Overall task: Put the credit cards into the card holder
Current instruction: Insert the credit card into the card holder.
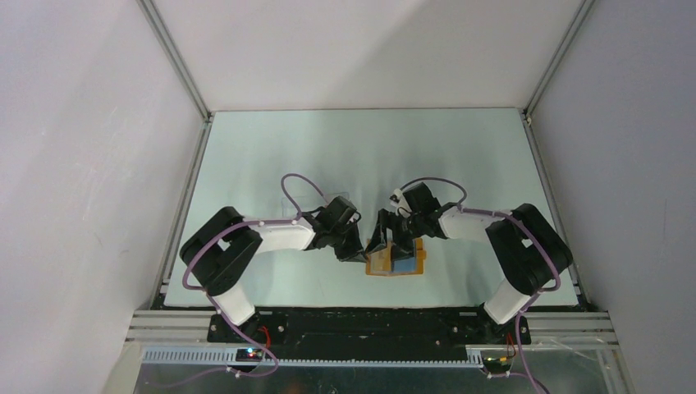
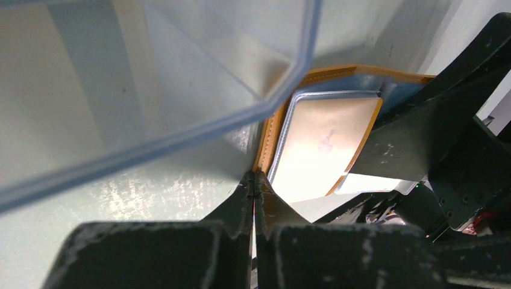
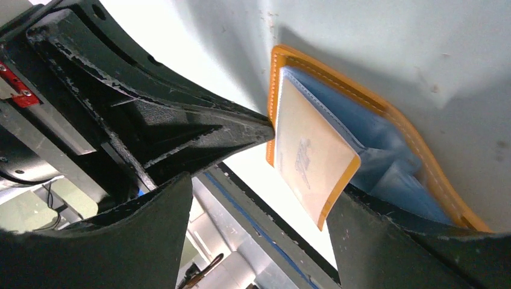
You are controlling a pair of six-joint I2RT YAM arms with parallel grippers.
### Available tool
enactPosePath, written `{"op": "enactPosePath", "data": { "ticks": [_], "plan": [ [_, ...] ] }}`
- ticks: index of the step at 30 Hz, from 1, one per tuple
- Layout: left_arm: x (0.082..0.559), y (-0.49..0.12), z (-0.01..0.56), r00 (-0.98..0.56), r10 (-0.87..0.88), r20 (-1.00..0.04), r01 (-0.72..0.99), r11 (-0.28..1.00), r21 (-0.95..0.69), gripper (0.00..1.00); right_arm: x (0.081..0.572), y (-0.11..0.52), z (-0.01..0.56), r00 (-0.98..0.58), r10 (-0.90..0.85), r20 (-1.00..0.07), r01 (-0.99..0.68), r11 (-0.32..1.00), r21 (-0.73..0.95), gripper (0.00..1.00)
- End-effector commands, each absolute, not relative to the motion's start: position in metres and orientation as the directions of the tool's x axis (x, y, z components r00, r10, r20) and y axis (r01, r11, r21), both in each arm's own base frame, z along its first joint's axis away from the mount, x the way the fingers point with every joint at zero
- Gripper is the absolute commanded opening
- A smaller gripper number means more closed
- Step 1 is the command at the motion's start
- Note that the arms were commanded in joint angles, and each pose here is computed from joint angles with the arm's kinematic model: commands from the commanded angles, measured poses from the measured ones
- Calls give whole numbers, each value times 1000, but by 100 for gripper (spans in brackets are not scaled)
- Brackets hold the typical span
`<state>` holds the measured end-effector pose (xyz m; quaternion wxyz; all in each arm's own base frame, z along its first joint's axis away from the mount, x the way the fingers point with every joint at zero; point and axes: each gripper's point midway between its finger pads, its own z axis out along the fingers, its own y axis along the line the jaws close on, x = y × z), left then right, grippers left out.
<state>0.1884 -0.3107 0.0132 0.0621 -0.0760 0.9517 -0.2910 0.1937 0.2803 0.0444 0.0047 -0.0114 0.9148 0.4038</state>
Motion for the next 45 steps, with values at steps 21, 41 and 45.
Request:
{"op": "enactPosePath", "data": {
  "ticks": [21, 41, 45],
  "plan": [
    [184, -311, 11, -973, -213, -85, -125, 803, -583, 0, 190, 258, 56, -969, -154, -193, -233, 832, 504, 92],
    [197, -302, 58, -961, -210, -179, -46, 761, -648, 35, 193, 243, 69, -960, -203, -195, -271, 852, 448, 88],
    [198, -314, 82, -966, -164, -202, 24, 717, -696, 38, 194, 238, 56, -966, -194, -170, -252, 851, 461, 72]
  ]
}}
